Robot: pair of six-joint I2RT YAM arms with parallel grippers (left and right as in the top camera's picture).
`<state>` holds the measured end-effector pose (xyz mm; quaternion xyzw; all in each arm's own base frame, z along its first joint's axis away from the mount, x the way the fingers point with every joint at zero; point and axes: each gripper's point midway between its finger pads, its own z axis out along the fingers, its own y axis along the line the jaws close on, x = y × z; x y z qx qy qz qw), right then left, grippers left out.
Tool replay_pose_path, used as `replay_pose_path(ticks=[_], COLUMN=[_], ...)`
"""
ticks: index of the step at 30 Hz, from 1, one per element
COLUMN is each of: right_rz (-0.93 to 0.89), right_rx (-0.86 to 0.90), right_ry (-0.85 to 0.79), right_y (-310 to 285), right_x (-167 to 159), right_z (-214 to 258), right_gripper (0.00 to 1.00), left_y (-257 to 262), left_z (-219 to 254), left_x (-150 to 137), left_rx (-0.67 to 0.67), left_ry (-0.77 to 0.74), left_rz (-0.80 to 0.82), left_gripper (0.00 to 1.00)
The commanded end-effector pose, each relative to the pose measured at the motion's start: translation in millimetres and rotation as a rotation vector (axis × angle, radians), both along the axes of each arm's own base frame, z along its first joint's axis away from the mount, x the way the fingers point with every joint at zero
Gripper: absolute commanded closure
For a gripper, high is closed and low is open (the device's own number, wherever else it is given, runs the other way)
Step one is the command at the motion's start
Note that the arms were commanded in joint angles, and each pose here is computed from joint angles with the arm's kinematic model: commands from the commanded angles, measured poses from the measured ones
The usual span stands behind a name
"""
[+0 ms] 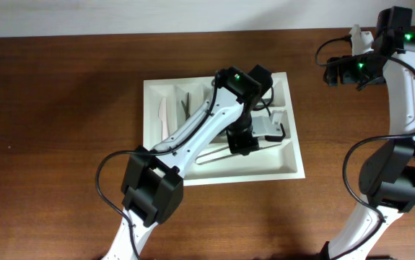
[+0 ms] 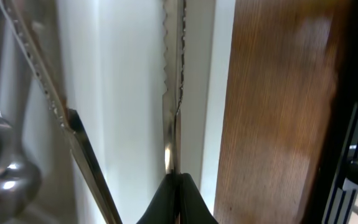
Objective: Pack container
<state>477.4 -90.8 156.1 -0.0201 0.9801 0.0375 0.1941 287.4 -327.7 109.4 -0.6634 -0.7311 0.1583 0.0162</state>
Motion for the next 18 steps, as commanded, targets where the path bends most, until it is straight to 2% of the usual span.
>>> replay_pose_path(ticks=[1, 6, 11, 12, 14, 15, 18], right_rz=[-0.012, -0.012, -0.012, -0.012, -0.012, -0.012, -0.012], right_rx=[-0.011, -0.011, -0.011, -0.011, -0.011, -0.011, -0.011], right_ry=[-0.022, -0.022, -0.022, -0.022, -0.022, -0.022, -0.022], right_y=[-2, -2, -2, -2, -2, -2, -2], right_x=[1, 1, 1, 1, 1, 1, 1], right_z=[10, 10, 10, 10, 10, 10, 10], right_gripper=[0.01, 0.01, 0.01, 0.01, 0.01, 0.01, 0.01], left_y=[5, 9, 10, 10, 9, 9, 8], left_z=[-14, -30, -32, -32, -32, -32, -31], left_x=[-3, -8, -9, -9, -8, -8, -7], left_rx=[0.019, 0.036, 0.041, 0.04, 0.038, 0.038, 0.034], left_ry=[0.018, 0.039, 0.044, 0.044, 0.042, 0.042, 0.036], left_rz=[-0.028, -0.028, -0.028, -0.027, -0.027, -0.027, -0.027], left_gripper=[0.98, 0.97, 0.83, 0.74, 0.43, 0.32, 0.2])
